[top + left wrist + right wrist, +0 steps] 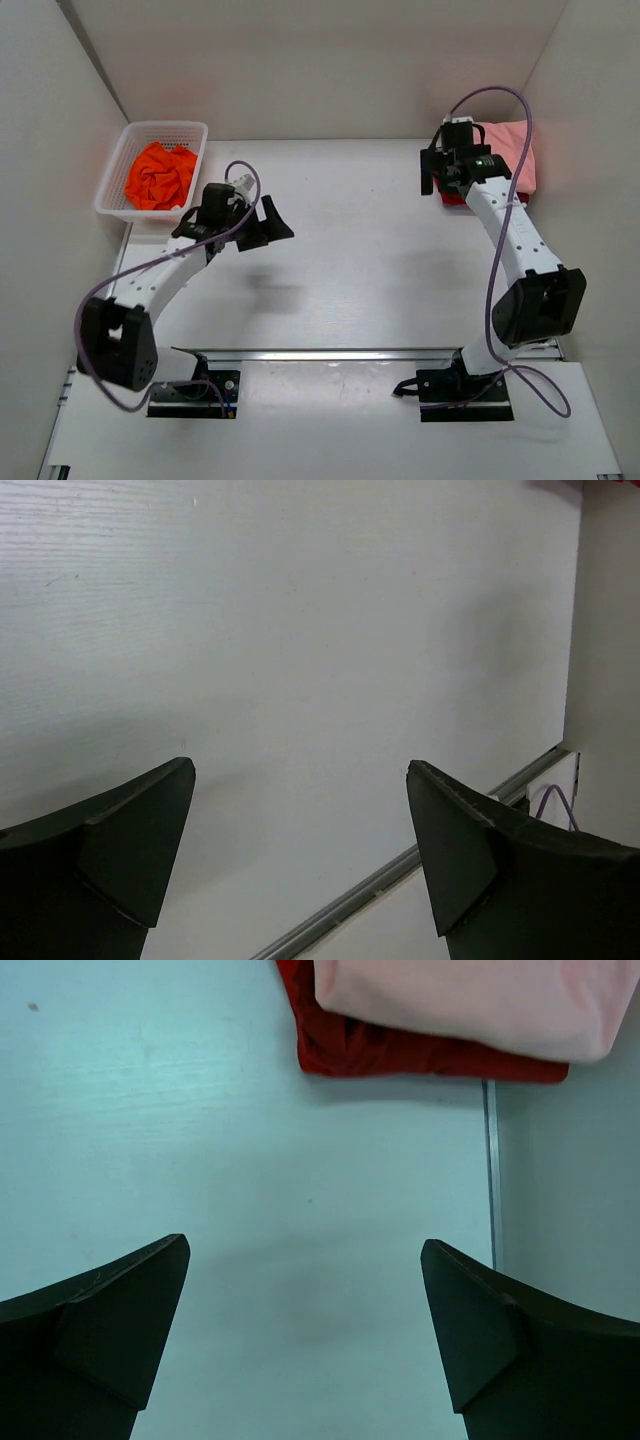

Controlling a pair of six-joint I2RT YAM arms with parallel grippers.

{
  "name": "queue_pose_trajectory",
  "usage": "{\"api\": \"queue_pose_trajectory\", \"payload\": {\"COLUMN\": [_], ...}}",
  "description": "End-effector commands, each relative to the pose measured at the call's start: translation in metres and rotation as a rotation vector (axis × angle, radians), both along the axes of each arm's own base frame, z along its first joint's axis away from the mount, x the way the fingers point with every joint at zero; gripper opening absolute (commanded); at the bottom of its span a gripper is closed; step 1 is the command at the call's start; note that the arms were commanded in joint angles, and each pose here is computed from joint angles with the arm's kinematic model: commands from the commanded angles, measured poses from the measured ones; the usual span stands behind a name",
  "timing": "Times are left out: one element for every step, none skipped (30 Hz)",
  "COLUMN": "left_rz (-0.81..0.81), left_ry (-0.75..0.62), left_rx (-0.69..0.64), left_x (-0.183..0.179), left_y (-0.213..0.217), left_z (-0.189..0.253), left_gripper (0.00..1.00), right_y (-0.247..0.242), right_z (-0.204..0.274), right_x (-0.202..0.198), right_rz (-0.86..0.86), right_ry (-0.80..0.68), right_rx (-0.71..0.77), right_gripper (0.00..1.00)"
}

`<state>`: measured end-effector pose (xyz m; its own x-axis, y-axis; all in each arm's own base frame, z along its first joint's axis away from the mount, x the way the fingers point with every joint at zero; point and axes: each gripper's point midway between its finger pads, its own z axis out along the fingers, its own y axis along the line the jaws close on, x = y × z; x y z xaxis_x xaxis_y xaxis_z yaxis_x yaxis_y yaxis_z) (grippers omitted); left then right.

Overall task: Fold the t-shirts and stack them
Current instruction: Put the neatly folded tshirt into the corner of the board with the right arm

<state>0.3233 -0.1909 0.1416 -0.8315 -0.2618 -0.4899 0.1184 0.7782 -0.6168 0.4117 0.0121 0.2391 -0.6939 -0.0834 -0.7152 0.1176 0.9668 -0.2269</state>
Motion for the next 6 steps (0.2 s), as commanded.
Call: {"api": "queue_pose_trajectory", "payload": {"left_rz": [0.002, -0.016, -0.004, -0.001, -0.007, 0.006], "left_ry": [-0.101, -0.103, -0.068, -0.082, -0.029, -0.018], "left_rx": [0.014, 0.038, 0.09, 0.15, 0.177, 0.204], "left_x": [-0.015, -0.019, -0.024, -0.018, -0.026, -0.025], "left_y": [0.015, 0.017, 0.023, 0.029, 0.032, 0.038], "left_z": [0.031, 0.031, 0.024, 0.025, 0.018, 0.016], "left_gripper": [0.98, 0.99, 0.99, 0.98, 0.98, 0.99], "right_y": [-0.008, -0.014, -0.017, -0.018, -0.018, -0.017], "right_z": [0.021, 0.026, 0.028, 0.03, 0.035, 0.035], "right_x": [-0.004, -0.009, -0.011, -0.016, -0.015, -0.017], "right_rz": [-0.058, -0.076, -0.077, -0.076, -0.071, -0.07], "right_ry": [-0.104, -0.107, -0.112, -0.113, -0.131, -0.131], "right_rx": [0.07, 0.069, 0.072, 0.075, 0.088, 0.091], "right_gripper": [0.99, 0.99, 0.99, 0.99, 0.99, 0.99]}}
